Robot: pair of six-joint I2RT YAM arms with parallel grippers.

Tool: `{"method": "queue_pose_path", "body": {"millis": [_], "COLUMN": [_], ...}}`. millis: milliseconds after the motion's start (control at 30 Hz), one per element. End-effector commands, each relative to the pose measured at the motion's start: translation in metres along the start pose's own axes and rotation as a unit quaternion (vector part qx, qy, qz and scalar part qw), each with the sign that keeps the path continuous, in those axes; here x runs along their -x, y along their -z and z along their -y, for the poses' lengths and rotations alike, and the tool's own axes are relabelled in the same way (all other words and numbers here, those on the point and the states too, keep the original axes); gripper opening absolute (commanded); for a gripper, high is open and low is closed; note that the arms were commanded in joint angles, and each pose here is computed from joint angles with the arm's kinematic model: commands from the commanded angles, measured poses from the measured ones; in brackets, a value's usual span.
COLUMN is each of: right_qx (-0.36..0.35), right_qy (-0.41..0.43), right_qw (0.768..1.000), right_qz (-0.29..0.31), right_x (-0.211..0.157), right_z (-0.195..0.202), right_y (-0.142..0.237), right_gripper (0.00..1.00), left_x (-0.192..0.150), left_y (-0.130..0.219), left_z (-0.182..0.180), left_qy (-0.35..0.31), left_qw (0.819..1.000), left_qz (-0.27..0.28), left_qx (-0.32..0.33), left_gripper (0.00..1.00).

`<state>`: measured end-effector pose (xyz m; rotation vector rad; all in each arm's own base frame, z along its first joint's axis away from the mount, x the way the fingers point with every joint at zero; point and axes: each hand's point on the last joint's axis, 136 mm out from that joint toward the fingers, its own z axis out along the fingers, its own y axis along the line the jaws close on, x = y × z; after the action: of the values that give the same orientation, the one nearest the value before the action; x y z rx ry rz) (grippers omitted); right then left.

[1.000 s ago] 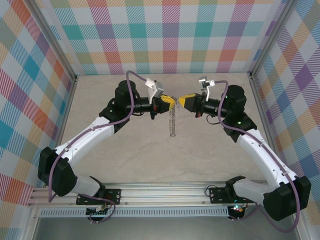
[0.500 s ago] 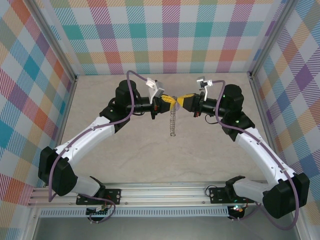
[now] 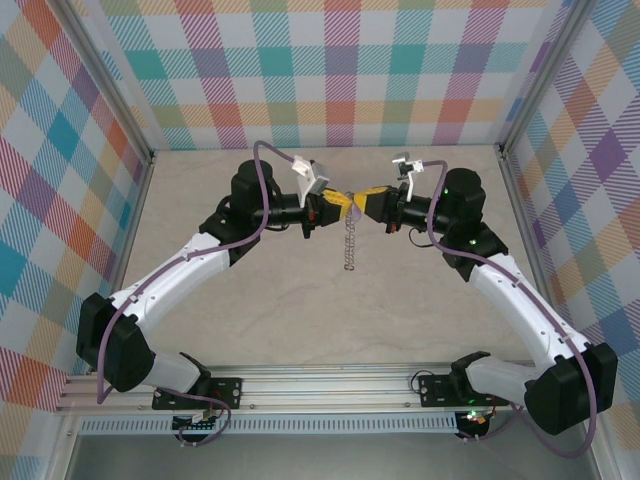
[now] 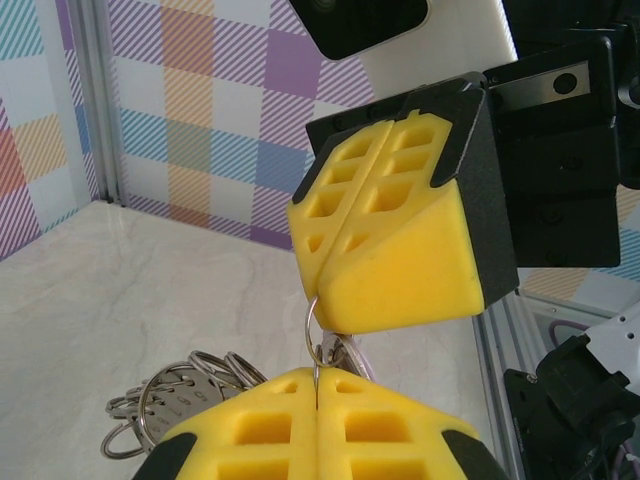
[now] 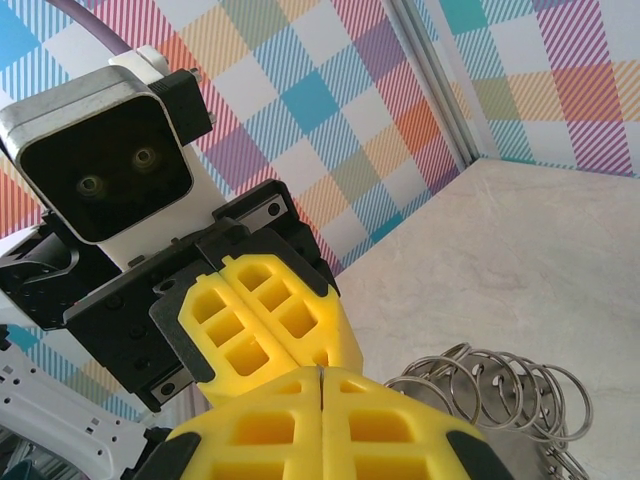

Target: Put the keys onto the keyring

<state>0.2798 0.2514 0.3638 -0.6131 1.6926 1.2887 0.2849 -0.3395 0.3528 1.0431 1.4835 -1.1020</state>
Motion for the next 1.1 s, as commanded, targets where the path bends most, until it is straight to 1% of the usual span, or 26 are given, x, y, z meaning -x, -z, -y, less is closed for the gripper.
{"method": "queue_pose_path", "body": {"millis": [0,500,767,867,1067], "right_qx": [-0.019,-0.071,-0.074,-0.06,0.013], "right_qy": [0.009,0.004,-0.01,-0.018,-0.033], "right_qw": [1.0,0.997,0.997,0.998,0.998], "right_qz": [-0.008,-0.009,-0.008,-0.014,-0.045], "right_x": [-0.009,-0.018,-0.02,-0.023,-0.032], "right_z": [0.012,0.031,0.037,0.035,0.018], "right_y": [-0.003,0.008,0.011,0.009,0.002], "right_gripper": [0.0,0.0,0.0,0.0,0.0], "left_x": [0.037,0.038,0.039,0.041,0.044], "left_y": [0.006,0.008,0.01,0.011,0.01], "left_z": [0.016,0.018,0.018,0.017,0.014], "left_qy": [-0.042,-0.047,-0.049,-0.05,-0.047], "left_qw": [0.998,0.998,0.997,0.997,0.996], "left_qz": [0.045,0.05,0.054,0.058,0.07], "left_qx": [-0.013,-0.011,-0.006,-0.001,0.005], "left_gripper": [0.0,0.0,0.0,0.0,0.0]}}
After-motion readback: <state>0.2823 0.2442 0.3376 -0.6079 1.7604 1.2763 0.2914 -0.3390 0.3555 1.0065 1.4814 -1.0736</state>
